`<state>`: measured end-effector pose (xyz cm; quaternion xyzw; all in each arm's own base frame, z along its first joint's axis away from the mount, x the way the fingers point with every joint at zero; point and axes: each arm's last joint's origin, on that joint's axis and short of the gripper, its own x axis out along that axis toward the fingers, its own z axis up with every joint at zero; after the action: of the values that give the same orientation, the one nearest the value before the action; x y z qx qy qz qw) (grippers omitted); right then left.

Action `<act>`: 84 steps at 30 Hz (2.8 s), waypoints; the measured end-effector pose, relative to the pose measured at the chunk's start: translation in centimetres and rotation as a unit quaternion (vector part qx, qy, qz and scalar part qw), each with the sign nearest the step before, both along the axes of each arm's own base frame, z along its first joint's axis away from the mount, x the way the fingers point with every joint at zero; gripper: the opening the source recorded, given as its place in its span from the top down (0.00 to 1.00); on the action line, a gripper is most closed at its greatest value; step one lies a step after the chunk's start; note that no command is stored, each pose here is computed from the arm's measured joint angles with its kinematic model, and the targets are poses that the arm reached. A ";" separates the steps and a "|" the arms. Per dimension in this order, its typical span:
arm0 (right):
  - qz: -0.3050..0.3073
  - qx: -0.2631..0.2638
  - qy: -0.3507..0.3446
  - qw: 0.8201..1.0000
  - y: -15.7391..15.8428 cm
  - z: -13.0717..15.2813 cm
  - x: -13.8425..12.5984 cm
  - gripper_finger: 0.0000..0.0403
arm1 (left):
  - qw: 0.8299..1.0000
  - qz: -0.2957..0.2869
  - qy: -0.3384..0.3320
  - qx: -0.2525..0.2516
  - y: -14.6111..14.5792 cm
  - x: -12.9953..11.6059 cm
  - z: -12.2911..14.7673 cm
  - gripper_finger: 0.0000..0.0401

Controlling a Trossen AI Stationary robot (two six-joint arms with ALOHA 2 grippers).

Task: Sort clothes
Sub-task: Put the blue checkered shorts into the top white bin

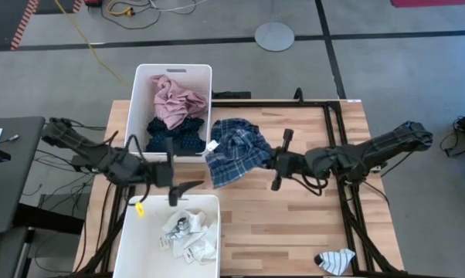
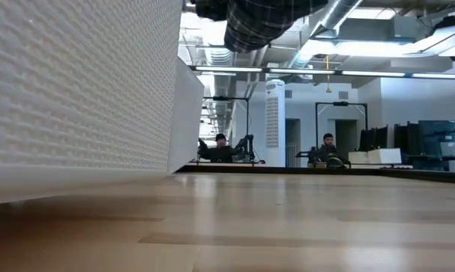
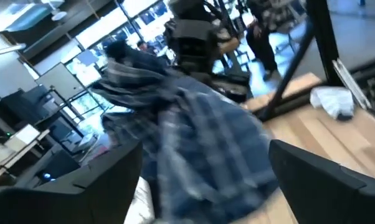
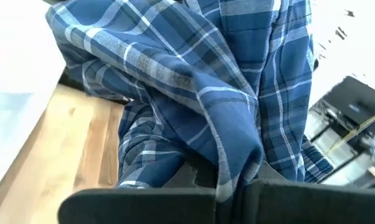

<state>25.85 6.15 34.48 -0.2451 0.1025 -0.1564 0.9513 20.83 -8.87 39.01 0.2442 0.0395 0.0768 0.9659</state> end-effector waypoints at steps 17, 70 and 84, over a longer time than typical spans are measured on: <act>0.100 -0.001 -0.041 0.994 0.9 0.9 0.2 0.98 | 0.996 0.018 0.000 0.092 2.1 7.7 -2.2 0.12; 0.143 0.078 0.037 0.986 1.5 -0.6 -0.6 0.42 | 0.958 0.100 0.079 0.258 1.1 11.2 -2.4 0.84; 0.117 0.147 0.103 0.977 2.3 -0.8 -4.7 0.37 | 0.933 0.256 0.082 0.239 3.2 4.6 2.6 0.84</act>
<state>21.16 8.50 33.67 -0.1278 0.1924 -0.0012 0.9730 25.44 -5.70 41.60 0.4549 0.1603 0.3086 0.8199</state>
